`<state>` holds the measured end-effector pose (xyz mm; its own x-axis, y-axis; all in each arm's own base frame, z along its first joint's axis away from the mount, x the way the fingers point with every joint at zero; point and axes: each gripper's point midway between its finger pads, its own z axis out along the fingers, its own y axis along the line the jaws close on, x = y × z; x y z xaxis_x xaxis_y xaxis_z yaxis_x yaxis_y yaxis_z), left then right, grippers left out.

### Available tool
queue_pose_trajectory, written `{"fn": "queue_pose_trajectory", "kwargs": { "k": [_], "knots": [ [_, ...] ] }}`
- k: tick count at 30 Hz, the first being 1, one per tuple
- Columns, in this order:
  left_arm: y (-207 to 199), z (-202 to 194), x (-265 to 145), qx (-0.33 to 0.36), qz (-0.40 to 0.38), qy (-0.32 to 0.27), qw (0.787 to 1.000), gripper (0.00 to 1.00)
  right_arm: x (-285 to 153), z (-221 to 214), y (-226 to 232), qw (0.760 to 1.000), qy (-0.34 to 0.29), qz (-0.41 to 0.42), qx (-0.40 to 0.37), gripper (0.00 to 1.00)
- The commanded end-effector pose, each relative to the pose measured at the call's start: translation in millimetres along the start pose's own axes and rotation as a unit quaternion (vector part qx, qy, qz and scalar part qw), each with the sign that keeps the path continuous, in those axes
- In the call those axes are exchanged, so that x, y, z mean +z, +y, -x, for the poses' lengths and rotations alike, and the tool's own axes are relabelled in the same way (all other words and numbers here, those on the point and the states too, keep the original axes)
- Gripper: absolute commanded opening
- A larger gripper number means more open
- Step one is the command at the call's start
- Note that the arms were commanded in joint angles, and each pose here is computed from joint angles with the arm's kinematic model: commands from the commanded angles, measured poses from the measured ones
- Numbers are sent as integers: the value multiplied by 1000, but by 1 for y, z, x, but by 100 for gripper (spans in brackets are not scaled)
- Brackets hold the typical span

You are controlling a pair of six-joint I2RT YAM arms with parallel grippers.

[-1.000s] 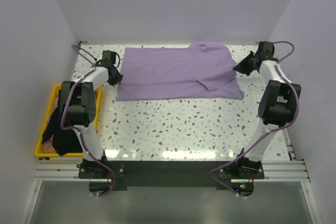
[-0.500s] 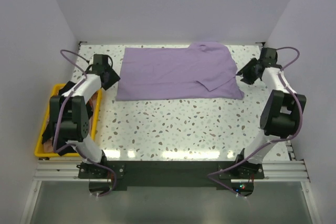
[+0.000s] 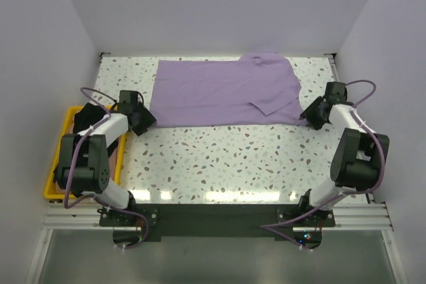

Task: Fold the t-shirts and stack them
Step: Fold the tshirt

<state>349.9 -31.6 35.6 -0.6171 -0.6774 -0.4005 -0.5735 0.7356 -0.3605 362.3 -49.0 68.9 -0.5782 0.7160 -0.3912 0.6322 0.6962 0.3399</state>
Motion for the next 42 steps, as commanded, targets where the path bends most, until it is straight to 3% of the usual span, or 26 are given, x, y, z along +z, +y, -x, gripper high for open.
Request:
{"fn": "queue_pose_trajectory", "kwargs": {
  "k": [1, 13, 16, 21, 23, 24, 25, 27, 29, 42],
  "knots": [
    [-14, 0, 7, -10, -33, -2, 999, 54, 16, 4, -4, 1000, -10, -5, -5, 44],
    [-11, 0, 22, -26, -26, -2, 999, 54, 42, 11, 5, 1000, 1, 3, 14, 51],
    [-6, -1, 25, -26, -15, -1, 1000, 49, 45, 13, 2, 1000, -3, -5, 11, 51],
    [-3, 3, 29, -26, -4, -9, 1000, 35, 47, 19, 1, 1000, -8, -15, 8, 40],
    [-2, 4, 30, -23, 2, -11, 1000, 26, 45, 25, 3, 1000, -15, -14, 6, 32],
    [-2, 4, 31, -24, 3, -10, 1000, 22, 45, 25, 3, 1000, -14, -16, 6, 27],
    [-2, 4, 30, -23, 3, -11, 1000, 13, 44, 28, 4, 1000, -17, -17, 5, 13],
    [-2, 7, 28, -23, 8, -13, 1000, 0, 40, 29, 6, 1000, -19, -14, 3, 5],
    [-2, 9, 25, -20, 11, -16, 1000, 0, 34, 30, 7, 1000, -20, -14, 4, 0],
    [28, -1, -18, -14, 41, -30, 999, 0, -24, -7, -36, 1000, -4, -13, 22, 0]
  ]
}}
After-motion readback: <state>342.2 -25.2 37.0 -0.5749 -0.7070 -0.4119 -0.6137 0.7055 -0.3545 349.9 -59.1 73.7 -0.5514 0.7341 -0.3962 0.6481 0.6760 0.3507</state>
